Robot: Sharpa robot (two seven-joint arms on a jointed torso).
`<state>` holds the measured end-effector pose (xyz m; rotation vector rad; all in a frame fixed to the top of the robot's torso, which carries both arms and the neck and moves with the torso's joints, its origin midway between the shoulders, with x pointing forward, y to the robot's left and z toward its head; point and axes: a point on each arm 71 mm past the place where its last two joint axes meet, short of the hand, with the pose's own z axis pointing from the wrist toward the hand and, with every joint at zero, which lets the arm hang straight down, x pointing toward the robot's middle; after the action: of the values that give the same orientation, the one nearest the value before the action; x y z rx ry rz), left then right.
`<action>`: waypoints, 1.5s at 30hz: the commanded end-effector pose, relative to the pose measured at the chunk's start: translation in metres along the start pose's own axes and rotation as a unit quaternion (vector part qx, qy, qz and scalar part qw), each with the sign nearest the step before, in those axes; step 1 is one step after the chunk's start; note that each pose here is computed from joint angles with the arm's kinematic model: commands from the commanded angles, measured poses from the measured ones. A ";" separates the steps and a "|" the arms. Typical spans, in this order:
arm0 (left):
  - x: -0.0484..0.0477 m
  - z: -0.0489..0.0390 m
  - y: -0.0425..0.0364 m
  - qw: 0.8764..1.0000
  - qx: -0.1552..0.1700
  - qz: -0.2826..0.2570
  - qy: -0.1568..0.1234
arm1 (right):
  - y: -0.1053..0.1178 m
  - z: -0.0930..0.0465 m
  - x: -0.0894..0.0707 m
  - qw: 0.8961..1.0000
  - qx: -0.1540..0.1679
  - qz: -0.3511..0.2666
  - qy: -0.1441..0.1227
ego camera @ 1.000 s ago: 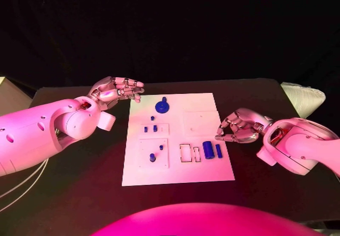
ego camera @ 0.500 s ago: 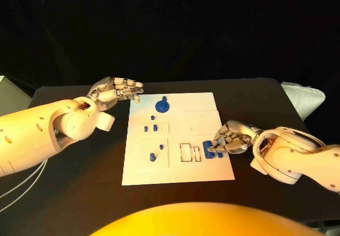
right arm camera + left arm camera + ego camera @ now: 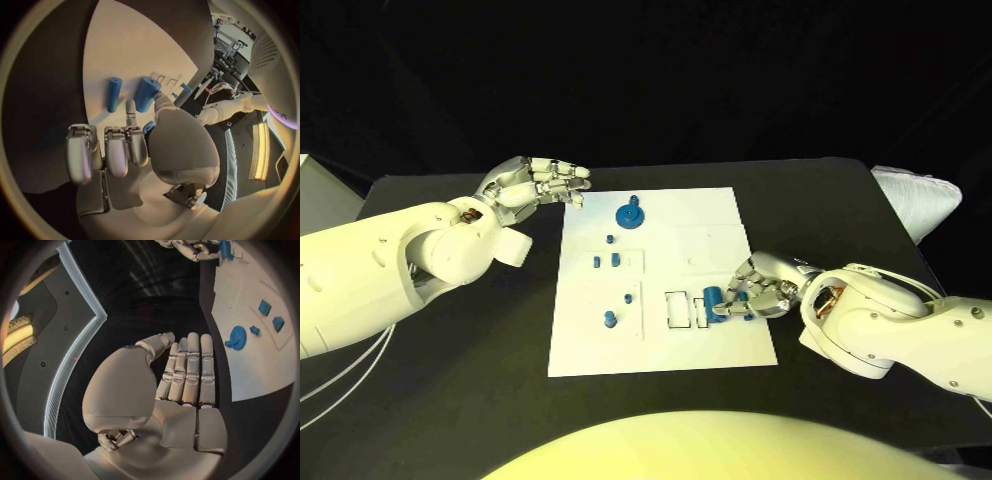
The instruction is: Assemble the parts on the task board
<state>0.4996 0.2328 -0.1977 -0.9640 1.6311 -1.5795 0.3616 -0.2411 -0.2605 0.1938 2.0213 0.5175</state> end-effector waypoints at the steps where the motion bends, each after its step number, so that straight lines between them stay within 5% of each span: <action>1: 0.0029 0.0002 -0.0006 1.000 0.001 -0.007 0.011 | 0.000 0.003 0.004 0.999 0.013 -0.029 0.001; 24: 0.0027 -0.0011 0.0008 1.000 -0.009 -0.010 0.019 | 0.013 0.016 0.016 0.999 0.028 -0.037 -0.008; 45: 0.0043 0.0000 0.0015 1.000 -0.014 -0.011 0.022 | 0.033 0.004 -0.002 0.996 0.010 0.084 -0.023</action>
<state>0.4982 0.2322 -0.1997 -0.9740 1.6724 -1.5822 0.3650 -0.2129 -0.2472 0.3303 1.9674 0.5508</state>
